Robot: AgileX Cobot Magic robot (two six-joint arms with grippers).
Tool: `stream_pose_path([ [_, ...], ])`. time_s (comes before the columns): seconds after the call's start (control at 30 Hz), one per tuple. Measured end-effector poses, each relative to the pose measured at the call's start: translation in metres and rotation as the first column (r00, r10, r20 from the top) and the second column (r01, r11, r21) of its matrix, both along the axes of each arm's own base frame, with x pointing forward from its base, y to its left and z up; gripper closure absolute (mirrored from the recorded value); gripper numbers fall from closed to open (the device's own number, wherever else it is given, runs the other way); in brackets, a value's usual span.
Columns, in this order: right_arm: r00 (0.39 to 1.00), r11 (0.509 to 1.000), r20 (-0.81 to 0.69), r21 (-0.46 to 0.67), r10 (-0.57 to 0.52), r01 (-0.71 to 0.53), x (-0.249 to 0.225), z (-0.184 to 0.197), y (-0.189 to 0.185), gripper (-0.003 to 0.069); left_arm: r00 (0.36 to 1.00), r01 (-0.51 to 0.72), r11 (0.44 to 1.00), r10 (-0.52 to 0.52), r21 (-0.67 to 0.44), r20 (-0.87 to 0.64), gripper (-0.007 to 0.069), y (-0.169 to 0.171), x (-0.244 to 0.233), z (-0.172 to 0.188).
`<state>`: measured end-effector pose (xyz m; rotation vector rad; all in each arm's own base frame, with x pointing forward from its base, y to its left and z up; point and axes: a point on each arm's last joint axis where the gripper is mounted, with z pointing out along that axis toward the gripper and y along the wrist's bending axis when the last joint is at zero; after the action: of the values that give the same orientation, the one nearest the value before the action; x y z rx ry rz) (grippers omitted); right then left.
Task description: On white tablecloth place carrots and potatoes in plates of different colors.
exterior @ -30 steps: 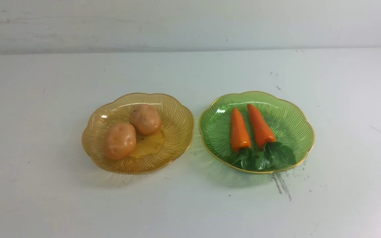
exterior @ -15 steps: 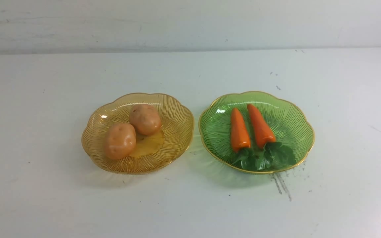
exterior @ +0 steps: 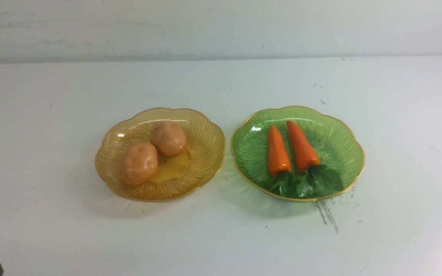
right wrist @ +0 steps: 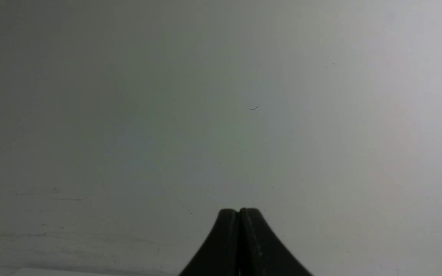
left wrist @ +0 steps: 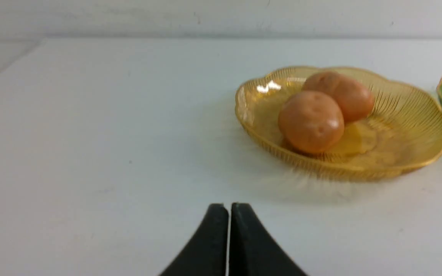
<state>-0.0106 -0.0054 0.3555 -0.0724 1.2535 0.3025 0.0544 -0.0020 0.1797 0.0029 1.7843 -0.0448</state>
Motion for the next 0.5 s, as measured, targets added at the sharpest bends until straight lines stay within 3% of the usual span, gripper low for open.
stream_pose_path([
  [0.17, 1.0, 1.0, 0.0, 0.0, 0.0, 0.0, 0.0, 0.0, 0.0, 0.0672, 0.997, 0.002, 1.0, 0.0, 0.017, -0.082, 0.0628, 0.0002, -0.0017, -0.0084],
  [0.5, 1.0, 1.0, 0.0, 0.0, 0.0, 0.0, 0.0, 0.0, 0.0, 0.0672, 0.996, 0.005, 1.0, -0.003, 0.028, -0.084, 0.0628, 0.0002, -0.0018, -0.0085],
])
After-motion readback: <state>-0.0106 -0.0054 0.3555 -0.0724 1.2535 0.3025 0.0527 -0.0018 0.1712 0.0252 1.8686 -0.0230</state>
